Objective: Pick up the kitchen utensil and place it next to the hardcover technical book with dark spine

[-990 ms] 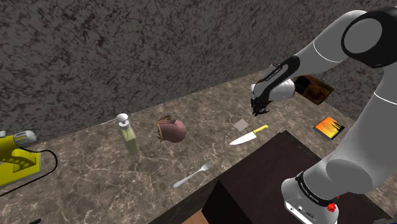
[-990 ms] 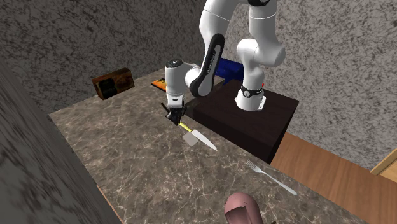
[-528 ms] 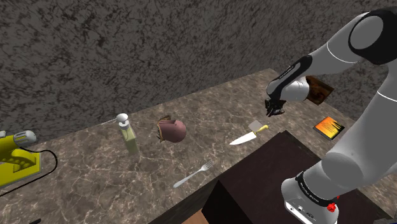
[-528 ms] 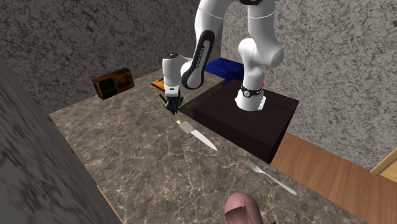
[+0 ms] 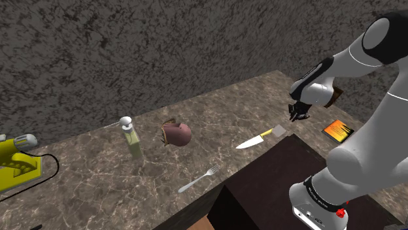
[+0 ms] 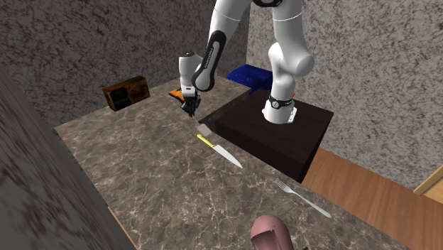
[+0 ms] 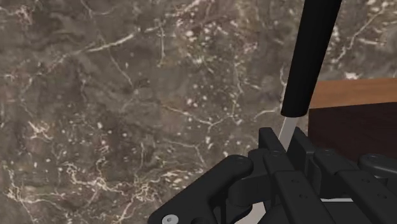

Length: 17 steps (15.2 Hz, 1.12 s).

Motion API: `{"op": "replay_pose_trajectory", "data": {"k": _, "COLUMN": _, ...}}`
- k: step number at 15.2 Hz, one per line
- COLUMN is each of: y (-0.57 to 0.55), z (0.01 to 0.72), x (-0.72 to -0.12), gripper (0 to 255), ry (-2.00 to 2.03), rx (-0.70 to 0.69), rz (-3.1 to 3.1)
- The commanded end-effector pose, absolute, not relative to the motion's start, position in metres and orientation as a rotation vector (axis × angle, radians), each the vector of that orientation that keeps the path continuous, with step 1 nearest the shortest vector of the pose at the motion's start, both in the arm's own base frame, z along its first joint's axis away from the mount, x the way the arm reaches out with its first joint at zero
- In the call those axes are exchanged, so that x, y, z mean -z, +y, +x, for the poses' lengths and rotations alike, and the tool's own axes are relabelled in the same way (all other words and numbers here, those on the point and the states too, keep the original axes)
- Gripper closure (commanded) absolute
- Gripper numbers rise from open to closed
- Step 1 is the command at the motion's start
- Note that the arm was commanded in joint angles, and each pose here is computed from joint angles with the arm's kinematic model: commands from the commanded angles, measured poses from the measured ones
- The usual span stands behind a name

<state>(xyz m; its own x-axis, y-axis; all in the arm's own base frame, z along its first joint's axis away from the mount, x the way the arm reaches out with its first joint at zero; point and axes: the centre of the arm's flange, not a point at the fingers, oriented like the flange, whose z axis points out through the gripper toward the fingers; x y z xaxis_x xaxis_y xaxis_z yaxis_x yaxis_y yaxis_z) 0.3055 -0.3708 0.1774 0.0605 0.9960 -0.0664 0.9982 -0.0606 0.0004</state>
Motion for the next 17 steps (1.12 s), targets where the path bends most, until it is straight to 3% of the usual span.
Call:
{"op": "replay_pose_trajectory", "data": {"k": 1, "y": -0.393, "z": 0.293, "x": -0.180, "gripper": 255, "ry": 2.124, "rx": 0.074, "rz": 2.251}}
{"op": "replay_pose_trajectory", "data": {"k": 10, "y": -0.491, "z": 0.225, "x": -0.180, "gripper": 255, "ry": 2.124, "rx": 0.074, "rz": 2.251}}
{"op": "replay_pose_trajectory", "data": {"k": 17, "y": -0.497, "z": 0.221, "x": -0.149, "gripper": 255, "ry": 2.124, "rx": 0.074, "rz": 2.251}}
